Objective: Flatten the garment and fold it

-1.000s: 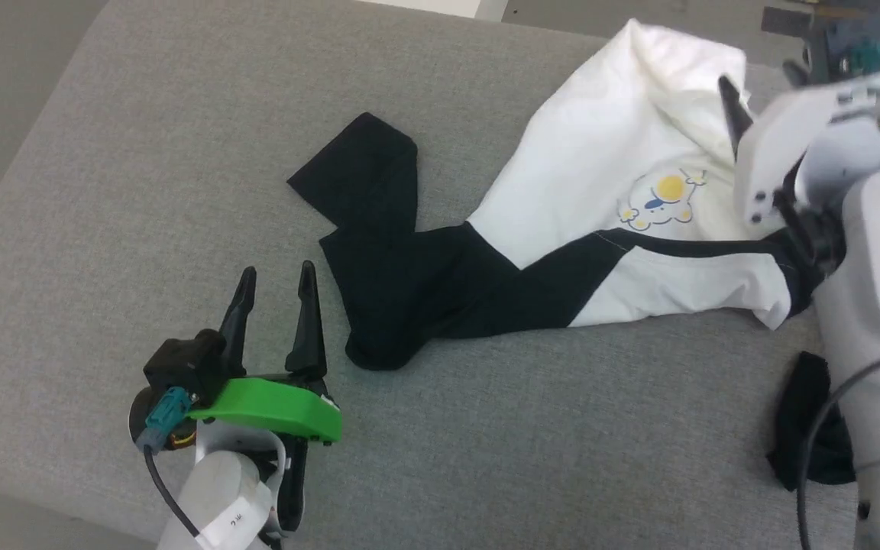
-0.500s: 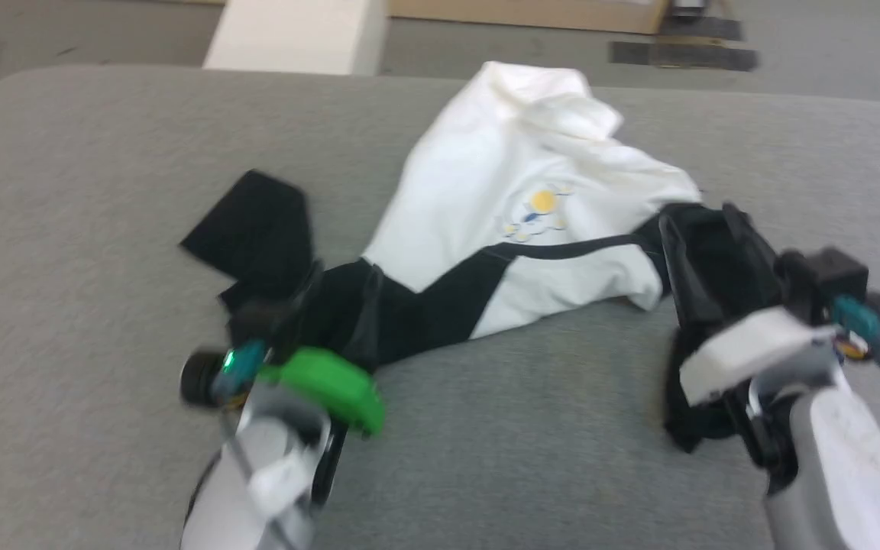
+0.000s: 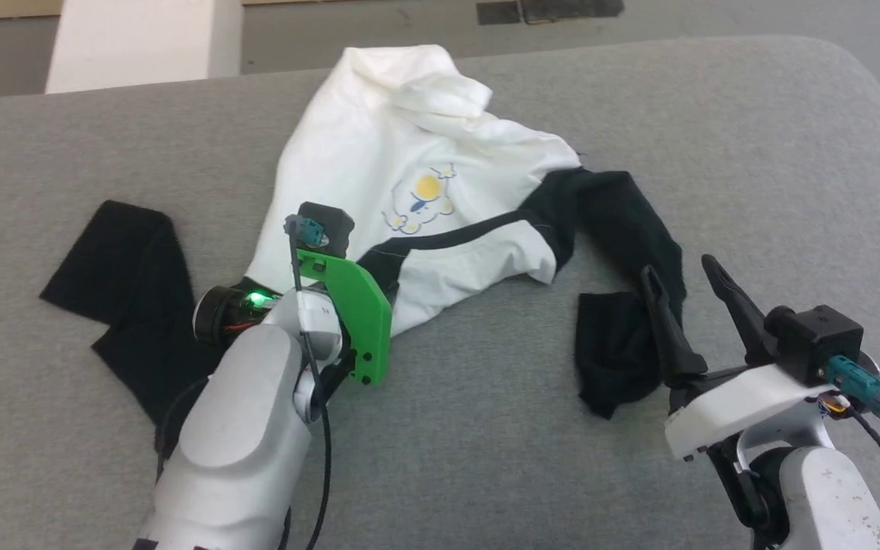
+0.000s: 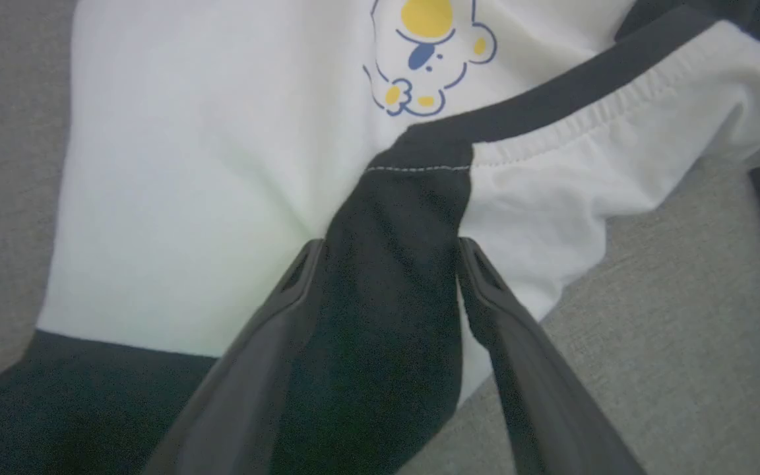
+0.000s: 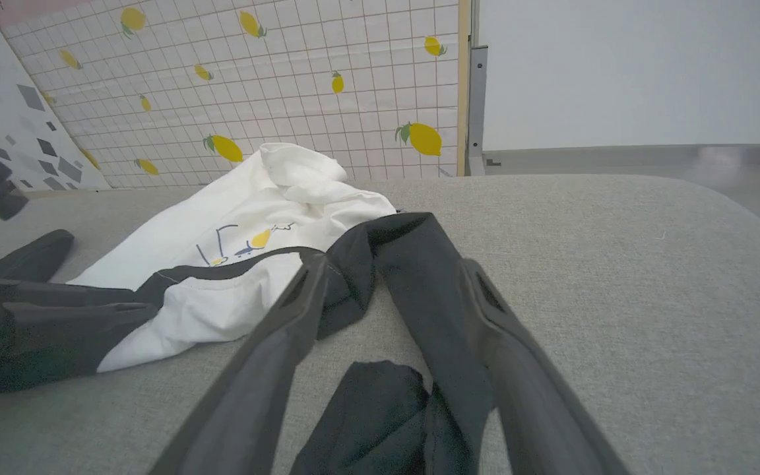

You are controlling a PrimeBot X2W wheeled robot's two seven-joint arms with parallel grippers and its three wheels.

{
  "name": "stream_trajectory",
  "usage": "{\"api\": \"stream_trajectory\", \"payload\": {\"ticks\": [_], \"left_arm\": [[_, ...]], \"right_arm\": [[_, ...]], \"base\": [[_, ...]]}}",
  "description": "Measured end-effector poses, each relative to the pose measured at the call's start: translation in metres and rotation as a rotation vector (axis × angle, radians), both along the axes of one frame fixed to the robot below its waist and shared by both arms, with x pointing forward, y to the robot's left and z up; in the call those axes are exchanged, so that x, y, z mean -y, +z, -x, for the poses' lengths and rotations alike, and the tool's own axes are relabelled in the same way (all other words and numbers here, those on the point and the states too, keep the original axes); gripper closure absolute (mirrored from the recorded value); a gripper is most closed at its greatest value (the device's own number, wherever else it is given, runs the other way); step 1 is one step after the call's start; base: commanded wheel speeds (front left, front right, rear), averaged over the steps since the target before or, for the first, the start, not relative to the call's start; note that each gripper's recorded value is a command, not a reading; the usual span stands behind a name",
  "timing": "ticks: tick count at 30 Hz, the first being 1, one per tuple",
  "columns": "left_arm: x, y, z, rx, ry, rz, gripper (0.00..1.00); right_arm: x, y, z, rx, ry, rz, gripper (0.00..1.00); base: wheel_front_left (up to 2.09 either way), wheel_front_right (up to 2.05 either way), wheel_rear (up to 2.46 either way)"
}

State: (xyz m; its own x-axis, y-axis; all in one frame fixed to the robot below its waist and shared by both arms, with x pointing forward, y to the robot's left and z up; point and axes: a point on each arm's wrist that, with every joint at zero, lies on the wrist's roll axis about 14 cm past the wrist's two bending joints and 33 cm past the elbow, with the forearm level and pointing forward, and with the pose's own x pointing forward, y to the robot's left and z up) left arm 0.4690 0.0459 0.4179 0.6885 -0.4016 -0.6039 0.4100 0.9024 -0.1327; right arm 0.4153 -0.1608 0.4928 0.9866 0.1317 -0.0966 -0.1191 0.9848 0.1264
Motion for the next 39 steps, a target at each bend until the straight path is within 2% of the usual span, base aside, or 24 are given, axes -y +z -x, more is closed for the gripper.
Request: {"api": "stream_trajectory", "payload": {"ticks": [8, 10, 11, 12, 13, 15, 19, 24, 28, 29, 30, 32, 37, 39], "left_arm": [[0.02, 0.004, 0.003, -0.02, -0.081, 0.001, 0.0], [0.021, 0.005, 0.007, -0.018, -0.089, 0.009, 0.49], [0.022, 0.006, 0.01, -0.014, -0.095, 0.012, 0.65], [0.022, 0.008, 0.012, -0.001, -0.1, 0.014, 0.69], [0.023, 0.011, 0.013, 0.015, -0.104, 0.021, 1.0], [0.029, 0.024, 0.019, 0.087, -0.124, 0.053, 1.0], [0.042, 0.029, 0.044, 0.122, -0.211, 0.059, 1.0], [0.057, 0.008, 0.114, 0.023, -0.376, 0.043, 1.0], [0.033, -0.019, 0.153, -0.113, -0.397, -0.019, 0.99], [0.025, -0.024, 0.159, -0.139, -0.38, -0.025, 0.42], [0.018, -0.026, 0.161, -0.15, -0.357, -0.033, 0.0], [0.008, -0.026, 0.159, -0.151, -0.293, -0.035, 0.0], [-0.038, -0.022, 0.143, -0.098, -0.025, -0.035, 0.0], [-0.051, -0.017, 0.138, -0.059, 0.067, -0.004, 0.0]], "right_arm": [[0.017, -0.006, 0.004, -0.019, -0.052, -0.009, 0.0], [0.016, -0.005, 0.004, -0.018, -0.048, -0.018, 0.0], [0.014, -0.005, 0.003, -0.016, -0.043, -0.019, 0.0], [0.012, -0.004, 0.003, -0.014, -0.037, -0.021, 0.0], [0.01, -0.003, 0.003, -0.012, -0.033, -0.022, 0.0], [0.006, 0.001, 0.002, -0.001, -0.02, -0.029, 0.0], [0.002, 0.004, 0.006, 0.001, -0.011, -0.038, 0.0], [0.004, 0.005, 0.013, -0.002, -0.018, -0.042, 0.0], [0.006, 0.004, 0.017, -0.011, -0.022, -0.042, 0.0], [0.006, 0.003, 0.018, -0.021, -0.024, -0.041, 0.0], [0.008, 0.0, 0.02, -0.037, -0.028, -0.039, 0.0], [0.013, -0.009, 0.024, -0.079, -0.04, -0.026, 0.0], [0.034, -0.034, 0.035, -0.217, -0.088, 0.02, 0.0], [0.036, -0.041, 0.036, -0.26, -0.092, 0.022, 0.0]], "base": [[0.0, 0.0, 0.0], [0.0, 0.0, 0.0], [0.0, 0.0, 0.0], [0.0, 0.0, 0.0], [0.0, 0.0, 0.0], [0.0, 0.0, 0.0], [0.0, 0.0, 0.0], [0.0, 0.0, 0.0], [0.0, 0.0, 0.0], [0.0, 0.0, 0.0], [0.0, 0.0, 0.0], [0.0, 0.0, 0.0], [0.0, 0.0, 0.0], [0.0, 0.0, 0.0]]}}
